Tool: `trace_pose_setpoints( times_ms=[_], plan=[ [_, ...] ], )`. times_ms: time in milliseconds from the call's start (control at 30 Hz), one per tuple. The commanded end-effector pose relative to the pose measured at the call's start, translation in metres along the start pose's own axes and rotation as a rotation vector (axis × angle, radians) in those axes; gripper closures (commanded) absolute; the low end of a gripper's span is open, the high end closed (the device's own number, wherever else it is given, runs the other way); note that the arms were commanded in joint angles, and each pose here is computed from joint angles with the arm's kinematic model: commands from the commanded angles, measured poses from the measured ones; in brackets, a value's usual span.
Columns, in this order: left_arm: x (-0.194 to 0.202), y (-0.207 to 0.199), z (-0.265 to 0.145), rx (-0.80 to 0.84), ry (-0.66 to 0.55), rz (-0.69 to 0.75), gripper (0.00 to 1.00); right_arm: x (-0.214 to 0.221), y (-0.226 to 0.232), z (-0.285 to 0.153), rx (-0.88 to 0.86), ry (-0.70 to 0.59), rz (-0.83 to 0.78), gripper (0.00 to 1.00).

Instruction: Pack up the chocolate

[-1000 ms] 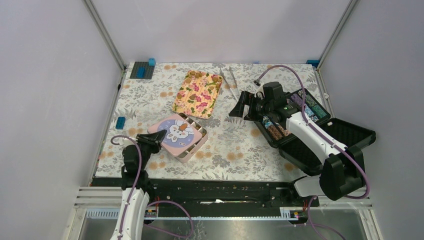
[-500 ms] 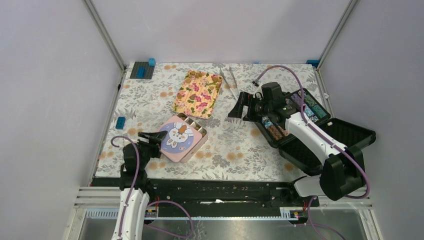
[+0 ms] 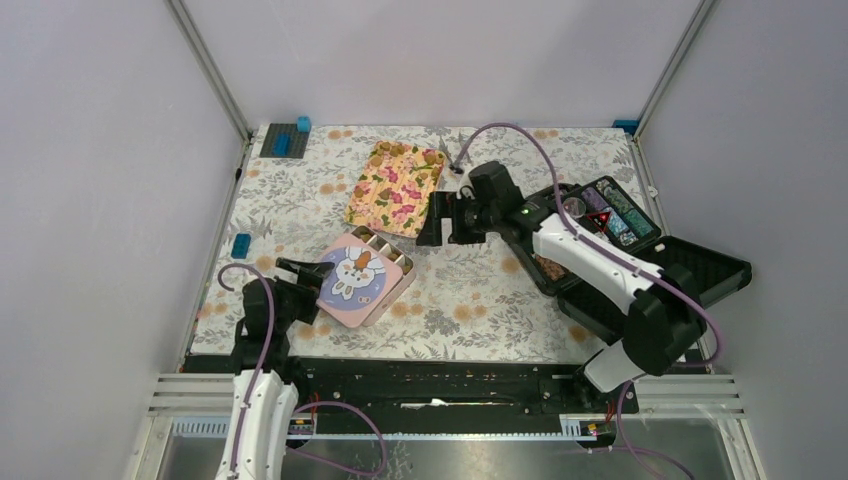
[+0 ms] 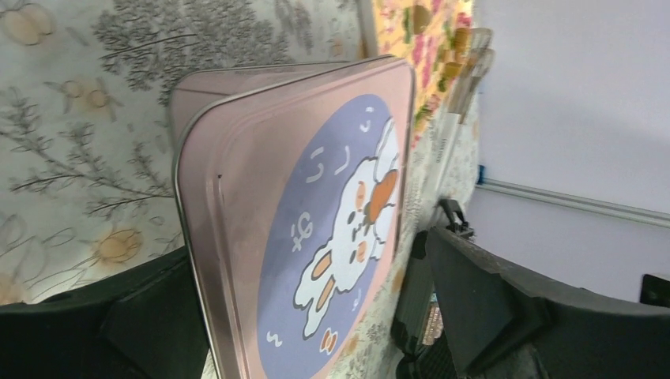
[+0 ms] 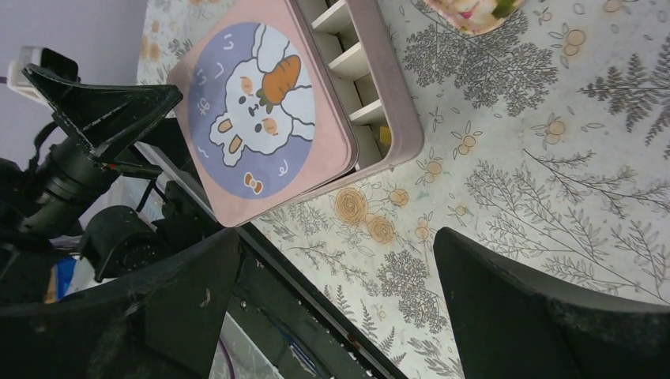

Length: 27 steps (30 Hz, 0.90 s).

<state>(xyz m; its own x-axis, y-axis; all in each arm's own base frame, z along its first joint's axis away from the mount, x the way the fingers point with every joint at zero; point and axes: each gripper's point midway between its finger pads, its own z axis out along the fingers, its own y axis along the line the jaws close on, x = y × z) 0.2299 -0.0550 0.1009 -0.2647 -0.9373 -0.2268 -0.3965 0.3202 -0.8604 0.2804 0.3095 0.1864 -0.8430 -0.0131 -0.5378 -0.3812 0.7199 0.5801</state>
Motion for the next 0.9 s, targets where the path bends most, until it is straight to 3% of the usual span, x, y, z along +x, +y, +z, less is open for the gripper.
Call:
trace_pose_setpoints(
  times_ms=[0,200,867],
  plan=[
    [-0.008,-0.001,-0.006,-0.080,-0.013,0.065,0.01,0.005,0.008,0.016,0.009,0.041,-0.042,0.00],
    [-0.004,0.004,-0.005,-0.163,0.046,0.075,0.01,0.017,0.019,0.028,-0.025,0.092,-0.044,0.00],
    [0.001,-0.005,0.012,-0.161,0.128,0.076,0.01,0.021,0.020,0.051,-0.027,0.132,-0.050,0.00]
  ],
)
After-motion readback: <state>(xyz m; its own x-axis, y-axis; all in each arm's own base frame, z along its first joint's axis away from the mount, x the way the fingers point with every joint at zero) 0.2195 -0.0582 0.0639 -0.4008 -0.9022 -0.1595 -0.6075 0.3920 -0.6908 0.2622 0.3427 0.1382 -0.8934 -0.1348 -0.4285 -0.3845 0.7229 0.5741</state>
